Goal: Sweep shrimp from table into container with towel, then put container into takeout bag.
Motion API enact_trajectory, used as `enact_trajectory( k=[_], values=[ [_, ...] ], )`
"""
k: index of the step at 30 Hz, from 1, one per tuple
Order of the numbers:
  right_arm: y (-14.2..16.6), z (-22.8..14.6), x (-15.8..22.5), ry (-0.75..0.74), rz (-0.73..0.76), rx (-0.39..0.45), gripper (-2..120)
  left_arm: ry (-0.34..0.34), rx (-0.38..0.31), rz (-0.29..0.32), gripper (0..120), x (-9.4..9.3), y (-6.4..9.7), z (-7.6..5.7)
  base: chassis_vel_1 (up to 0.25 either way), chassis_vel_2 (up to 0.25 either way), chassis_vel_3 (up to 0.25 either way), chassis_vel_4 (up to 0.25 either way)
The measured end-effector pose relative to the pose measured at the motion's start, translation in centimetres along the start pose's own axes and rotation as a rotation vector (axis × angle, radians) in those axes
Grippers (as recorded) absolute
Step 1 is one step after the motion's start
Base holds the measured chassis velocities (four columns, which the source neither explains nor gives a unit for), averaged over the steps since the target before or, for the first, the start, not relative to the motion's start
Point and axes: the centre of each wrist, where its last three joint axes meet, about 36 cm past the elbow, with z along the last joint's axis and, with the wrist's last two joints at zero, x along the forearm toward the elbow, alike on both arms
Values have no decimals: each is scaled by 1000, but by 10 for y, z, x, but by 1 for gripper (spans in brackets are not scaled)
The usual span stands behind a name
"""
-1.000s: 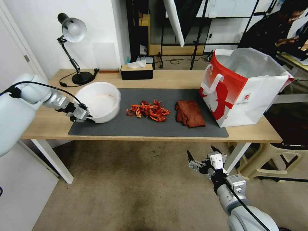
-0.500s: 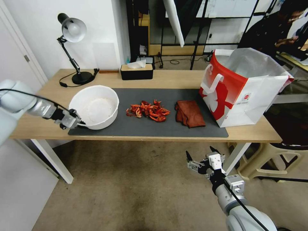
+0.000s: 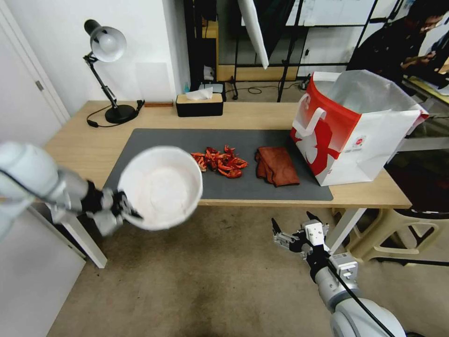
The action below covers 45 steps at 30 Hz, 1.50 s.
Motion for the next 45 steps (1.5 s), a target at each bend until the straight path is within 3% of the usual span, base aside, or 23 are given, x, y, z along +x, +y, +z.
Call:
enact_trajectory(
  k=[2, 5, 14, 18, 21, 22, 25, 34, 36, 37, 40, 45],
  values=[
    [0, -1, 0, -1, 1, 0, 100, -7, -25, 27, 0, -8, -1, -8, 0, 0, 0, 0],
    [-1, -3, 3, -4, 4, 1, 100, -41, -59, 98, 0, -35, -9, -25, 0, 0, 0, 0],
    [-3, -10, 8, -18, 9, -3, 100, -55, -60, 186, 0, -78, -21, -27, 0, 0, 0, 0],
    [-5, -12, 10, -21, 12, -6, 100, -69, -18, 198, 0, -95, -29, -16, 0, 0, 0, 0],
    [-5, -14, 13, -24, 13, -9, 100, -100, 49, 195, 0, -115, -41, 0, 0, 0, 0, 0],
    [-5, -14, 13, -24, 13, -9, 100, -100, 49, 195, 0, -115, -41, 0, 0, 0, 0, 0],
    [-6, -16, 14, -32, 14, -11, 100, -101, 85, 165, 0, -130, -42, 17, 0, 0, 0, 0],
    [-7, -22, 7, -66, 9, -44, 100, -82, 80, 69, 0, -158, -25, 43, 0, 0, 0, 0],
    [-7, -22, 7, -66, 9, -44, 100, -82, 80, 69, 0, -158, -25, 43, 0, 0, 0, 0],
    [-10, -22, 1, -96, 5, -62, 100, -80, 76, 47, 0, -162, -21, 50, 0, 0, 0, 0],
    [-11, -22, -3, -123, 0, -74, 100, -73, 76, 42, 0, -162, -21, 56, 0, 0, 0, 0],
    [-16, -18, -19, -177, -24, -93, 100, -50, 40, 41, 0, -162, -8, 60, 0, 0, 0, 0]
  ],
)
